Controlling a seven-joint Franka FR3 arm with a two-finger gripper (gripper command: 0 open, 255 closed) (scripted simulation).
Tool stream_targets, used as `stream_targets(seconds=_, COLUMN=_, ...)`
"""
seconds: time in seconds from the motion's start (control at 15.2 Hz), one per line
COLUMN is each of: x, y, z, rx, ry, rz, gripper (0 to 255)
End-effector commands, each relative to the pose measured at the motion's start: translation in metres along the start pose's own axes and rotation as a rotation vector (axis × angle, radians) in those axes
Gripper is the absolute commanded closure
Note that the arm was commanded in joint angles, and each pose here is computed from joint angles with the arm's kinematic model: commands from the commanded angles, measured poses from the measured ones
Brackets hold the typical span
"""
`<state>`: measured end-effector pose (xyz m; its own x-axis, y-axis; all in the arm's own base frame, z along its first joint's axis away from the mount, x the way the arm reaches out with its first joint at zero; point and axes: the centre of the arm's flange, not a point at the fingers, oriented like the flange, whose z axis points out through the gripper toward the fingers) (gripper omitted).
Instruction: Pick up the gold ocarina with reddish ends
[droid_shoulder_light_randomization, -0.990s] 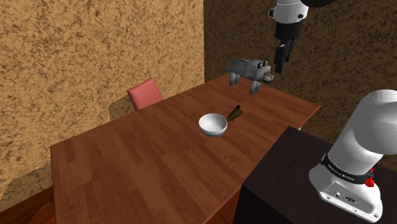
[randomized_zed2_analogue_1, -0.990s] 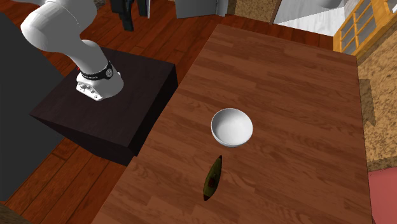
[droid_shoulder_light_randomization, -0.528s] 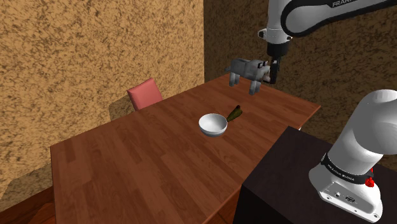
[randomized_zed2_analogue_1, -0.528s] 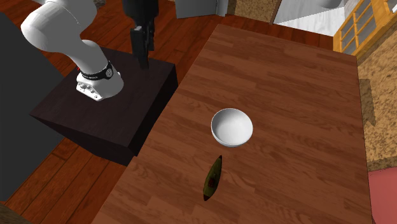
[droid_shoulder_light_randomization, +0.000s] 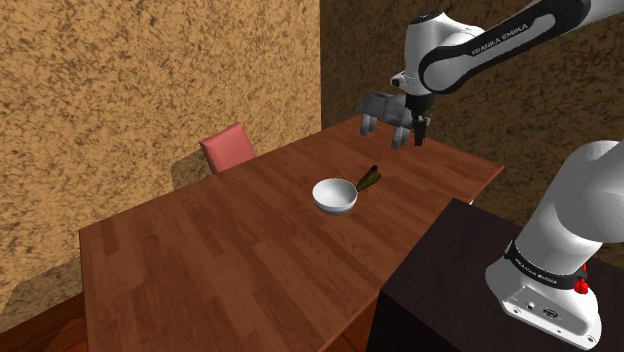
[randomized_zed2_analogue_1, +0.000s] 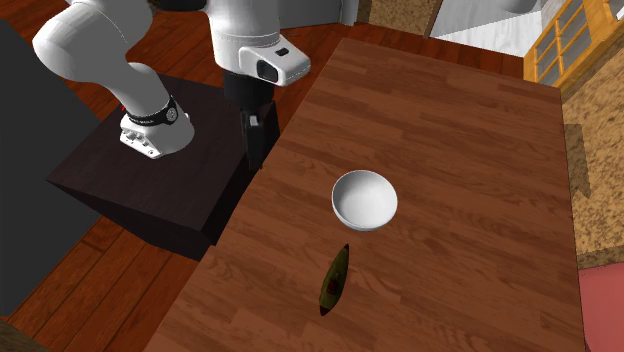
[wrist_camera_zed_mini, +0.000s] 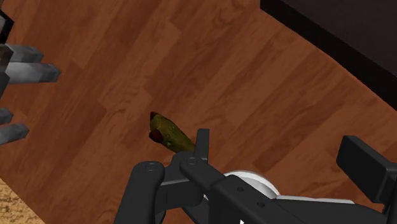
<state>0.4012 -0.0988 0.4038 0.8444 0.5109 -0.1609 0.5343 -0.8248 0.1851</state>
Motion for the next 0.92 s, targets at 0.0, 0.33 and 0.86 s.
stream_targets(seconds=0.0, x=0.01, y=0.01, z=0.021, rx=-0.011, ry=-0.001, rz=-0.058, gripper=0)
stream_targets(seconds=0.33, x=0.035, y=0.037, z=0.075, rx=-0.035, ry=-0.007, rz=-0.196, gripper=0)
stream_targets(seconds=0.86, x=0.081, y=0.074, z=0.159, rx=-0.073, ry=-0.016, rz=-0.415, gripper=0)
